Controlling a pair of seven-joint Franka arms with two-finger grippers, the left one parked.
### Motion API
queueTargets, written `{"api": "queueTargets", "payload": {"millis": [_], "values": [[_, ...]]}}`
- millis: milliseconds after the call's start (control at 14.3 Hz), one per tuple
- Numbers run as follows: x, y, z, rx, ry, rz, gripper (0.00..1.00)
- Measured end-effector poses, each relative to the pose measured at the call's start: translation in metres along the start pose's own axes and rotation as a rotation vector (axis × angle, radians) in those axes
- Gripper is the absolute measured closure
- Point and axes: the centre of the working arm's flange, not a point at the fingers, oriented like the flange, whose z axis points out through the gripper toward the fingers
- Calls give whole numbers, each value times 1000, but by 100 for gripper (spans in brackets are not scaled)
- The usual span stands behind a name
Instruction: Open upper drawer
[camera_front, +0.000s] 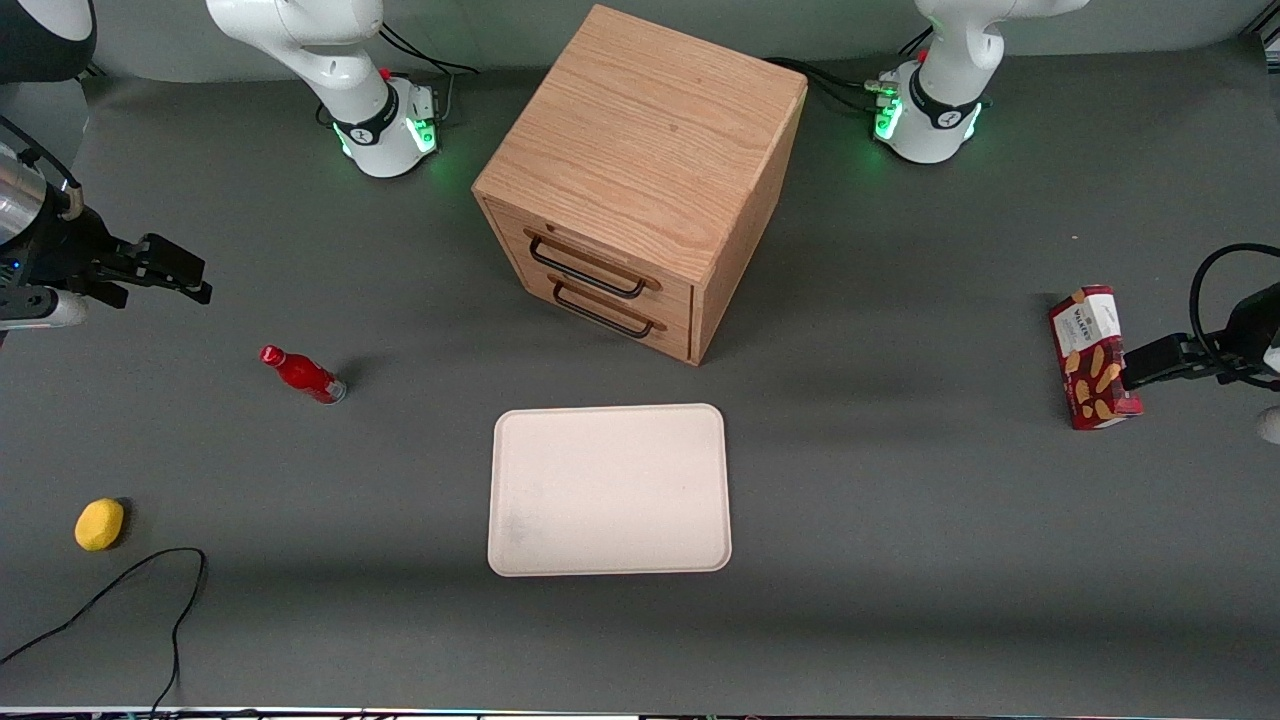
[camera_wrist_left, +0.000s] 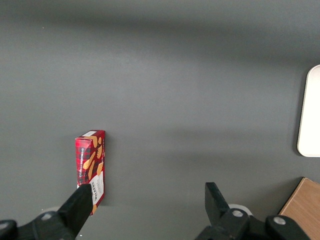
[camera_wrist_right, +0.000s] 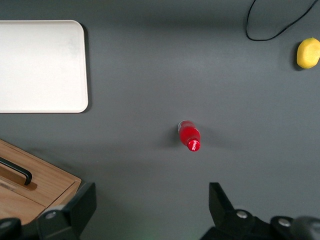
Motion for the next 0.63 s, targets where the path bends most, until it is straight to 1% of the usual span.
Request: {"api": "queueTargets", "payload": {"millis": [209, 419, 488, 628], "values": [[0, 0, 0, 0, 2, 1, 0], [7, -3, -7, 3, 26, -6, 0], [12, -11, -10, 6, 37, -20, 0], [21, -47, -9, 15, 43, -84, 0]]}}
